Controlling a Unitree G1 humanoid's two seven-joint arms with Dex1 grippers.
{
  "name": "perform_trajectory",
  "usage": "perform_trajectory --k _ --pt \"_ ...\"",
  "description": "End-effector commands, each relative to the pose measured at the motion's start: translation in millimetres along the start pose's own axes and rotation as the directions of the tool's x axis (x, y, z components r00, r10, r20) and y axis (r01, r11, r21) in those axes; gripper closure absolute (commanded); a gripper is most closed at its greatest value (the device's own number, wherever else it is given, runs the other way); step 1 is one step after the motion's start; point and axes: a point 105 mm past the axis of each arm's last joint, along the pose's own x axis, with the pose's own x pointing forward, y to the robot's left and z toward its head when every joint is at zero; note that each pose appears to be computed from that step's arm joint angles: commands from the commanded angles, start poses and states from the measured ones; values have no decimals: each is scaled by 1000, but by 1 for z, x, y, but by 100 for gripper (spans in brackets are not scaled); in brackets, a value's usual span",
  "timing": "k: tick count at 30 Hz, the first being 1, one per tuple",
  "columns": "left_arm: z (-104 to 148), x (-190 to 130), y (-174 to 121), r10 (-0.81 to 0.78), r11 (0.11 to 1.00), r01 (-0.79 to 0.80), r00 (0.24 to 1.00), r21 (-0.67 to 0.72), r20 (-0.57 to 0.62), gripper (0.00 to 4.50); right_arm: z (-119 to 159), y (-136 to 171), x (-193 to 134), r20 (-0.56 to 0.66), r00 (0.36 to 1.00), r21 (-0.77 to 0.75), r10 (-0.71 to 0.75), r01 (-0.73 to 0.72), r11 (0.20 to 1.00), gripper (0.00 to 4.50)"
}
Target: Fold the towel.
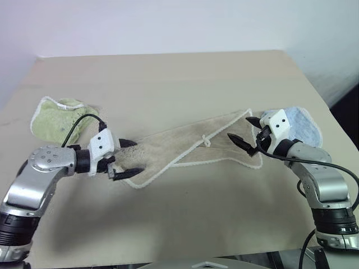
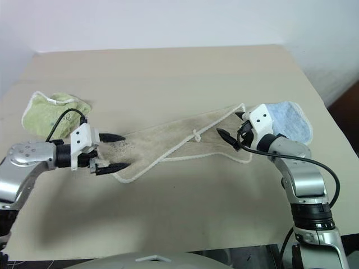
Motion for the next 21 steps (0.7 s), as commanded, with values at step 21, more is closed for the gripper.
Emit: perform_trajectory --k 21 --pt "-34 34 -18 -300 923 346 921 168 -248 0 4 11 -10 22 1000 0 -9 9 1000 2"
